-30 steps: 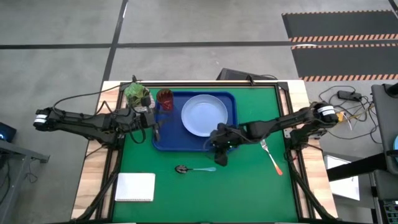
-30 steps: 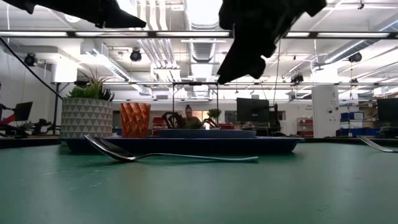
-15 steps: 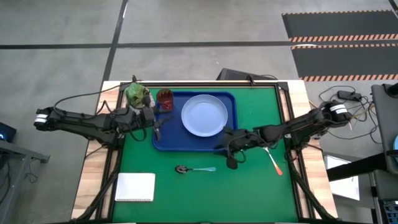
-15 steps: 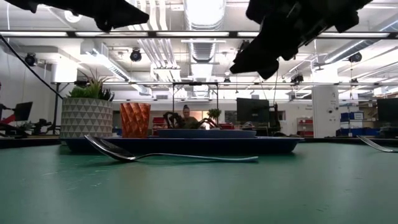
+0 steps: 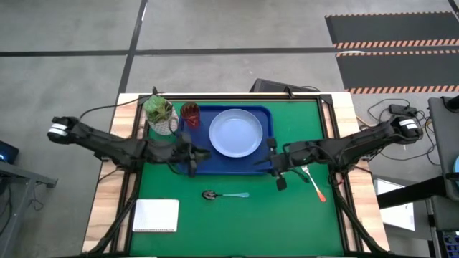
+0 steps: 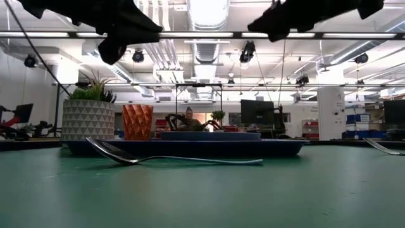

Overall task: Pick and place plate/cup/fork/spoon on tray
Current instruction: Put the blue spoon on the blue tray to the left of the blue plate

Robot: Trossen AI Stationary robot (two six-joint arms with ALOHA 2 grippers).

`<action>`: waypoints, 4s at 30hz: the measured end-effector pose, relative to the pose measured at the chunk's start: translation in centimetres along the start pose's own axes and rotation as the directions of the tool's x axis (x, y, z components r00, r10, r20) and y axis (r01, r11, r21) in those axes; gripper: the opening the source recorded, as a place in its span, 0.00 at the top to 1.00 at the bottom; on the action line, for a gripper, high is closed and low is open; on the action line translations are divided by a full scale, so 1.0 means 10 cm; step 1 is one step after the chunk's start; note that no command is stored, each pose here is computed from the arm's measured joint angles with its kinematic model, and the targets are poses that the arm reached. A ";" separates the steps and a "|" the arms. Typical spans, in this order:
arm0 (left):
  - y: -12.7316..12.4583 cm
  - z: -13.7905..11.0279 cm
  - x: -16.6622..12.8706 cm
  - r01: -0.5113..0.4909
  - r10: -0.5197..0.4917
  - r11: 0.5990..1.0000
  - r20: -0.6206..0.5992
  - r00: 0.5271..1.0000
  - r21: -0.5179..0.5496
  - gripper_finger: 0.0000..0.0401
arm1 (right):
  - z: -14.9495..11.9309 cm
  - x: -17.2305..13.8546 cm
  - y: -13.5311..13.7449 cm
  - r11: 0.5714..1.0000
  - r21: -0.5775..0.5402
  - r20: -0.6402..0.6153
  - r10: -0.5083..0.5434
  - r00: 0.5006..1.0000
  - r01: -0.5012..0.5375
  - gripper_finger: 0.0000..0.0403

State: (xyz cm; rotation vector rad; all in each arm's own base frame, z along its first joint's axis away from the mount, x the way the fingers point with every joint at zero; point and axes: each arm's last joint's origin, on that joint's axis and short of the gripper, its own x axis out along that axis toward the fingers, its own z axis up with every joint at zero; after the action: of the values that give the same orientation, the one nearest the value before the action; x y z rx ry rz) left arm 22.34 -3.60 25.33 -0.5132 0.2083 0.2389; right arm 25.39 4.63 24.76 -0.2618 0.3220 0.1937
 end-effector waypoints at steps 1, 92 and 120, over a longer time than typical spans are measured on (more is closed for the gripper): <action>-0.05 -0.06 0.04 0.004 -0.005 0.999 -0.025 1.000 -0.042 0.82 | 0.02 -0.03 -0.01 1.000 -0.026 0.014 -0.003 1.000 0.004 0.78; -0.48 -1.30 0.49 -0.575 0.243 0.739 -0.657 0.714 -0.351 0.98 | -0.06 -0.22 0.02 0.995 -0.093 -0.015 0.030 0.999 -0.031 0.78; -0.79 -0.24 0.21 -0.393 0.279 0.918 -0.627 0.727 -0.048 1.00 | -0.28 0.24 0.08 0.943 0.331 -0.101 0.059 0.993 -0.023 0.78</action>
State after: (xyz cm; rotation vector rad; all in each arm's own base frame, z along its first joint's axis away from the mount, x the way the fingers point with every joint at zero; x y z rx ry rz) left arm 26.15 -11.13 26.34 -0.7229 0.9356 0.4496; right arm 26.65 4.96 21.22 0.0663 0.4635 0.1638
